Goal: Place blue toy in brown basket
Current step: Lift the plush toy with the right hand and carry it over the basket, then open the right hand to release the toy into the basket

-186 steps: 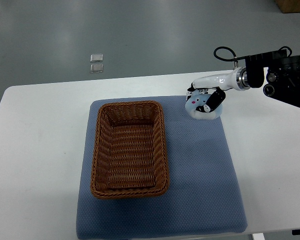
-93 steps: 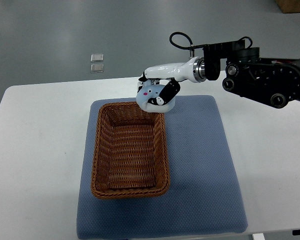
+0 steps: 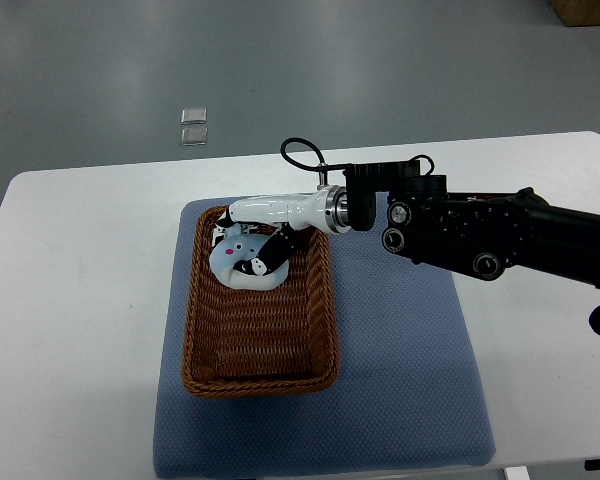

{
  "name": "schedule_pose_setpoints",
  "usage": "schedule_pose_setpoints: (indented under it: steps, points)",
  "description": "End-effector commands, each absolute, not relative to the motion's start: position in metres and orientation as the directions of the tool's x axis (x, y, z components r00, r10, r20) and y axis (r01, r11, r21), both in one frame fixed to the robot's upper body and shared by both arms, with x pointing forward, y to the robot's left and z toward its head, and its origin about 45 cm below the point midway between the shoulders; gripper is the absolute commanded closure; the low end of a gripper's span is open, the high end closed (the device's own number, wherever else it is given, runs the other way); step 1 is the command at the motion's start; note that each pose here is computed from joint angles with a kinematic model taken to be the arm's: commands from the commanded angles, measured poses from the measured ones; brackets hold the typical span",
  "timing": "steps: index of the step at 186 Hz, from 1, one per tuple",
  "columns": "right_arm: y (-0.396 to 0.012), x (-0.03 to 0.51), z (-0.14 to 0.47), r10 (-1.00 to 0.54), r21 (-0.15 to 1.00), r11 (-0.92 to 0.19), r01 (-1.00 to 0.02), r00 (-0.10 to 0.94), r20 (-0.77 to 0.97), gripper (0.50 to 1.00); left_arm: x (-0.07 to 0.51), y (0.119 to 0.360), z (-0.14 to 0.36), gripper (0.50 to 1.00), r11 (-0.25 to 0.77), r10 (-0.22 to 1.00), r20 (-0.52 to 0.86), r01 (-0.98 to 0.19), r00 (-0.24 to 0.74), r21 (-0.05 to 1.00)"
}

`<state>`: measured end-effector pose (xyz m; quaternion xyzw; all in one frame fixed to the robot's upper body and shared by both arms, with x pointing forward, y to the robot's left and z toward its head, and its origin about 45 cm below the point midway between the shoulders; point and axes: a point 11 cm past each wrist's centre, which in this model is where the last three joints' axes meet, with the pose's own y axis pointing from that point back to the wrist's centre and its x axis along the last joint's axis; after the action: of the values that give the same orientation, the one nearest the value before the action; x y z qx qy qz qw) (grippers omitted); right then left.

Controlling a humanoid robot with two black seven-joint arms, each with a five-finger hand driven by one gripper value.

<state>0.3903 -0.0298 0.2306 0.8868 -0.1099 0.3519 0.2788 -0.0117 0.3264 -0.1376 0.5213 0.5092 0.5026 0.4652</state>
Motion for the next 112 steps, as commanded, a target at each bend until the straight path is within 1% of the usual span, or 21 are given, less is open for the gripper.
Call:
schedule_pose_setpoints:
  steps: [1,6,10,16,19,20,21,22,23,24,25,26,27,28,29,30,33,45,90,104,112]
  points:
    - [-0.028,0.387,0.221,-0.018,0.41,-0.821,-0.398,0.736,0.677,0.854,-0.012,0.326,-0.138,0.5,-0.049,0.998,0.05,0.063,-0.023,0.997]
    - [-0.028,0.386,0.219,-0.026,0.407,-0.82,-0.402,0.737,0.675,0.812,-0.012,0.326,-0.138,0.5,-0.049,0.998,0.05,0.063,-0.023,0.997]
    - [-0.028,0.386,0.219,-0.028,0.407,-0.82,-0.403,0.738,0.674,0.801,-0.012,0.326,-0.138,0.5,-0.049,0.998,0.05,0.063,-0.023,0.997]
    - [-0.028,0.386,0.217,-0.033,0.404,-0.819,-0.406,0.738,0.674,0.769,-0.012,0.326,-0.138,0.5,-0.049,0.998,0.05,0.063,-0.023,0.997]
    - [-0.028,0.386,0.217,-0.036,0.403,-0.819,-0.408,0.738,0.674,0.742,-0.012,0.326,-0.138,0.5,-0.049,0.998,0.05,0.063,-0.023,0.997]
    - [-0.028,0.386,0.217,-0.036,0.403,-0.819,-0.408,0.737,0.674,0.742,-0.012,0.326,-0.138,0.5,-0.049,0.998,0.05,0.063,-0.023,0.997]
    - [-0.029,0.387,0.217,-0.04,0.4,-0.818,-0.412,0.736,0.676,0.728,-0.012,0.326,-0.138,0.5,-0.049,0.998,0.05,0.063,-0.023,0.997]
    - [-0.029,0.387,0.217,-0.04,0.4,-0.818,-0.412,0.735,0.676,0.728,-0.012,0.326,-0.138,0.5,-0.049,0.998,0.05,0.063,-0.023,0.997]
    - [-0.029,0.387,0.218,-0.041,0.398,-0.819,-0.413,0.735,0.677,0.712,-0.012,0.326,-0.138,0.5,-0.048,0.998,0.05,0.063,-0.025,0.997]
    - [-0.029,0.387,0.218,-0.041,0.398,-0.819,-0.413,0.735,0.677,0.711,-0.012,0.326,-0.138,0.5,-0.048,0.998,0.05,0.063,-0.025,0.997]
    - [-0.029,0.387,0.218,-0.042,0.397,-0.82,-0.413,0.734,0.677,0.695,-0.012,0.326,-0.138,0.5,-0.048,0.998,0.05,0.063,-0.025,0.997]
    - [-0.029,0.387,0.218,-0.042,0.397,-0.82,-0.413,0.734,0.677,0.695,-0.012,0.326,-0.138,0.5,-0.048,0.998,0.05,0.063,-0.025,0.997]
    - [-0.029,0.387,0.219,-0.046,0.394,-0.82,-0.415,0.734,0.677,0.681,-0.012,0.326,-0.138,0.5,-0.049,0.998,0.05,0.063,-0.023,0.997]
    - [-0.029,0.387,0.219,-0.046,0.394,-0.82,-0.415,0.734,0.677,0.681,-0.012,0.326,-0.138,0.5,-0.049,0.998,0.05,0.063,-0.023,0.997]
    - [-0.029,0.388,0.219,-0.049,0.394,-0.819,-0.418,0.735,0.677,0.667,-0.012,0.326,-0.138,0.5,-0.049,0.998,0.05,0.063,-0.023,0.997]
    - [-0.029,0.388,0.219,-0.05,0.394,-0.819,-0.418,0.735,0.677,0.666,-0.012,0.326,-0.138,0.5,-0.049,0.998,0.05,0.063,-0.023,0.997]
    - [-0.029,0.388,0.22,-0.052,0.39,-0.82,-0.419,0.734,0.677,0.64,-0.012,0.326,-0.138,0.5,-0.047,0.999,0.049,0.063,-0.023,0.997]
    - [-0.029,0.389,0.22,-0.056,0.388,-0.82,-0.421,0.733,0.678,0.607,-0.012,0.326,-0.138,0.5,-0.049,0.998,0.05,0.063,-0.023,0.997]
    - [-0.033,0.391,0.222,-0.059,0.39,-0.816,-0.426,0.734,0.677,0.597,-0.012,0.326,-0.138,0.5,-0.048,0.998,0.05,0.063,-0.025,0.997]
    - [-0.036,0.401,0.238,-0.114,0.347,-0.82,-0.455,0.724,0.68,0.597,-0.012,0.326,-0.138,0.5,-0.049,0.998,0.05,0.063,-0.023,0.997]
    - [-0.044,0.412,0.248,-0.169,0.32,-0.811,-0.489,0.72,0.673,0.597,-0.012,0.326,-0.138,0.5,-0.049,0.998,0.05,0.063,-0.023,0.997]
